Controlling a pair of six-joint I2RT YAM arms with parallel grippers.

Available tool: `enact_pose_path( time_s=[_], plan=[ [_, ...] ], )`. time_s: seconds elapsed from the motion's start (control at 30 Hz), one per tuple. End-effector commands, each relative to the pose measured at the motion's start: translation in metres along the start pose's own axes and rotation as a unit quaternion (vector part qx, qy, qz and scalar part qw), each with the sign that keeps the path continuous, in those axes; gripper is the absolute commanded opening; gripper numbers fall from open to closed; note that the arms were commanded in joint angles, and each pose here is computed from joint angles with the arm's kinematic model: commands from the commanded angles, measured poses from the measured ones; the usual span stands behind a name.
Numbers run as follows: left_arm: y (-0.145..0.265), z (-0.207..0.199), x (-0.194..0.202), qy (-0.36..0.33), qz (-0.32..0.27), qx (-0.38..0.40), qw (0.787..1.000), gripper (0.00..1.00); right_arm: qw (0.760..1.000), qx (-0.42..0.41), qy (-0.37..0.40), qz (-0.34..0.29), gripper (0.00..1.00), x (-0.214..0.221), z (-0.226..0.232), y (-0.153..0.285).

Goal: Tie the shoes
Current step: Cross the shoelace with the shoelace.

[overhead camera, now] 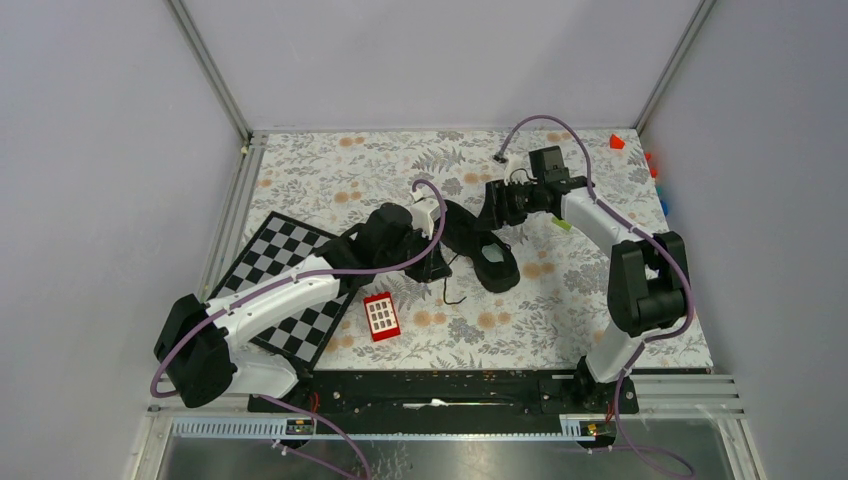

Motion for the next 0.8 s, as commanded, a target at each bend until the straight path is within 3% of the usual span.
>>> enact_pose_path(
  time_s=[0.0,0.23,0.43,0.77],
  plan=[
    [0.008,-0.007,-0.023,-0.017,-0.036,0.008,0.999,0.0,0.999,-0.031,-0.009,-0.034,0.6,-0.027,0.006,0.003],
    [0.008,-0.007,-0.022,-0.018,-0.035,0.009,0.999,0.0,0.999,-0.045,-0.014,-0.026,0.51,-0.025,0.008,0.0],
    [0.007,-0.007,-0.021,-0.018,-0.034,0.01,0.999,0.0,0.997,-0.072,-0.024,-0.027,0.62,-0.023,0.009,0.004],
    [0.007,-0.008,-0.023,-0.019,-0.033,0.013,0.999,0.0,0.993,-0.112,-0.024,-0.02,0.72,-0.012,0.008,0.005]
  ],
)
Point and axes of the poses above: each gripper's point midway between its finger pads, its own y axis back along the fingers, its own z axis along the line the jaws close on, x = y × z, the point moved 1 cm from there along y, back along the fingers, and after that the axes turned 10 degrees about -y, right-handed, at the moved point
